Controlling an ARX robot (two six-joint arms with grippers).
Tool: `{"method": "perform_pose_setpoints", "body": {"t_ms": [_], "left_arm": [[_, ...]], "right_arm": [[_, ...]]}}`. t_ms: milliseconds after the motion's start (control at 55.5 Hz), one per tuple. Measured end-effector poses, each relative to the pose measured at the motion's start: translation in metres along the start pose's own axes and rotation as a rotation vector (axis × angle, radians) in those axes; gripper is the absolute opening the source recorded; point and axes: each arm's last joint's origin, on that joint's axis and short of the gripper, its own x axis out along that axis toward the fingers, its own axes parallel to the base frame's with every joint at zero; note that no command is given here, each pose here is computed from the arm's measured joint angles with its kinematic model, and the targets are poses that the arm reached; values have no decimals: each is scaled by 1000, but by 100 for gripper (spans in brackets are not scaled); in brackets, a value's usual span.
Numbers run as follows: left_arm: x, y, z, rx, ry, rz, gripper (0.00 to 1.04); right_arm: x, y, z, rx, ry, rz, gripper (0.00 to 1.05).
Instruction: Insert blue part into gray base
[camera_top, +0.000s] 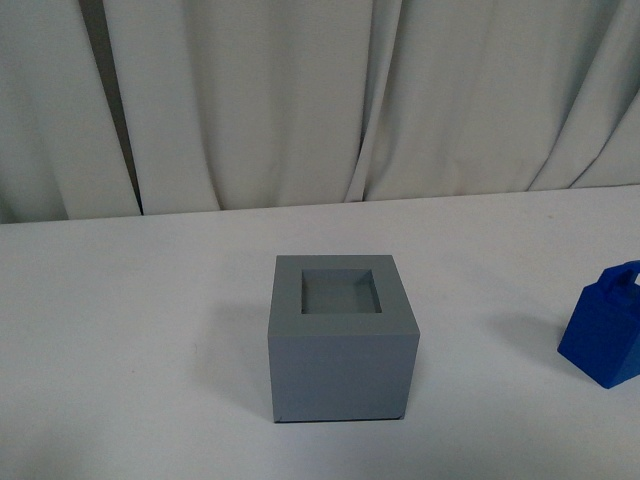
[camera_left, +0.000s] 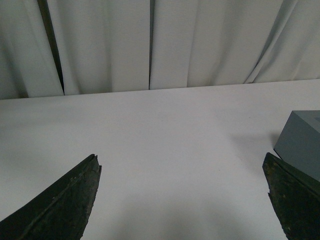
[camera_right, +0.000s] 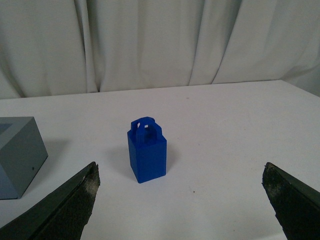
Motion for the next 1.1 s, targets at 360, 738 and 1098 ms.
{"method": "perform_pose_setpoints", "body": {"t_ms": [360,738,1098], "left_arm": [[0,0,0,0,0,-1,99],[0,0,0,0,0,0,99],[0,0,0,0,0,0,99]], "right_arm": [[2,-1,1,-71,224,216,97],[89,0,74,-142,640,399,97],[161,-8,103,-440,698,747,97]]}}
